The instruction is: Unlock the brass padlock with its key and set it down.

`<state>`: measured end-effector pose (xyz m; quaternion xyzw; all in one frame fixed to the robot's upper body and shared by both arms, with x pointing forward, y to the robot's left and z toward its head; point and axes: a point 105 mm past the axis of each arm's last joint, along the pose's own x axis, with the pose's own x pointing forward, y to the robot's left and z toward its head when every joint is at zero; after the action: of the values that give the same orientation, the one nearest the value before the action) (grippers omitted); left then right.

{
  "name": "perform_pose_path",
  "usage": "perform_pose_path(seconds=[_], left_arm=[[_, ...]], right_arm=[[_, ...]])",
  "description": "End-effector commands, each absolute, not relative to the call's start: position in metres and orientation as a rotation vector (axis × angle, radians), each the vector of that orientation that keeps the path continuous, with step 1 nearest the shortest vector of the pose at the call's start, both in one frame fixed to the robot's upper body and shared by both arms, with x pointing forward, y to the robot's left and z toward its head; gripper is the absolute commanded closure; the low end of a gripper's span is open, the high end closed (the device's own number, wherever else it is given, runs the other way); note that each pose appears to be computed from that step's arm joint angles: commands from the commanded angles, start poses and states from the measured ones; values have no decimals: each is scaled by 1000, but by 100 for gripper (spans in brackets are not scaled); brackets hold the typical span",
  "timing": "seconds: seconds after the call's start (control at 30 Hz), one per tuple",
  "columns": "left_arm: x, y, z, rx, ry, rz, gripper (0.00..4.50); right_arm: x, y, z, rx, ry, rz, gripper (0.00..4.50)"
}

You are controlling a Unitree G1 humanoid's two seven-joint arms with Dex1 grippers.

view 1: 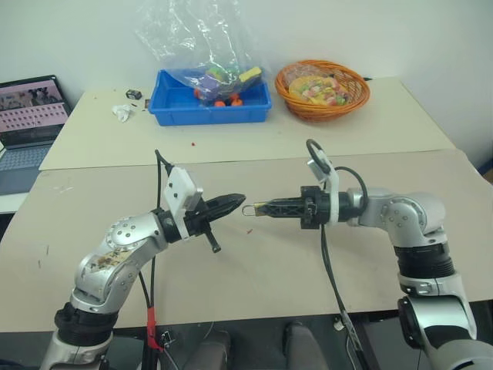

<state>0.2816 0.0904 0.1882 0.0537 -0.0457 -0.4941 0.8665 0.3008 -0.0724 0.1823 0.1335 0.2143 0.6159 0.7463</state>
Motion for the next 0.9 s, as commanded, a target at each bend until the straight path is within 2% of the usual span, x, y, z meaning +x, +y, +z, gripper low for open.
perform_pose_path(seconds=[0.03, 0.9], left_arm=[[276, 86, 197, 131, -134, -1056, 449], [279, 86, 198, 141, -133, -1043, 449]], right_arm=[[296, -66, 201, 276, 402, 1400, 430], [293, -60, 225, 322, 351, 1425, 430]])
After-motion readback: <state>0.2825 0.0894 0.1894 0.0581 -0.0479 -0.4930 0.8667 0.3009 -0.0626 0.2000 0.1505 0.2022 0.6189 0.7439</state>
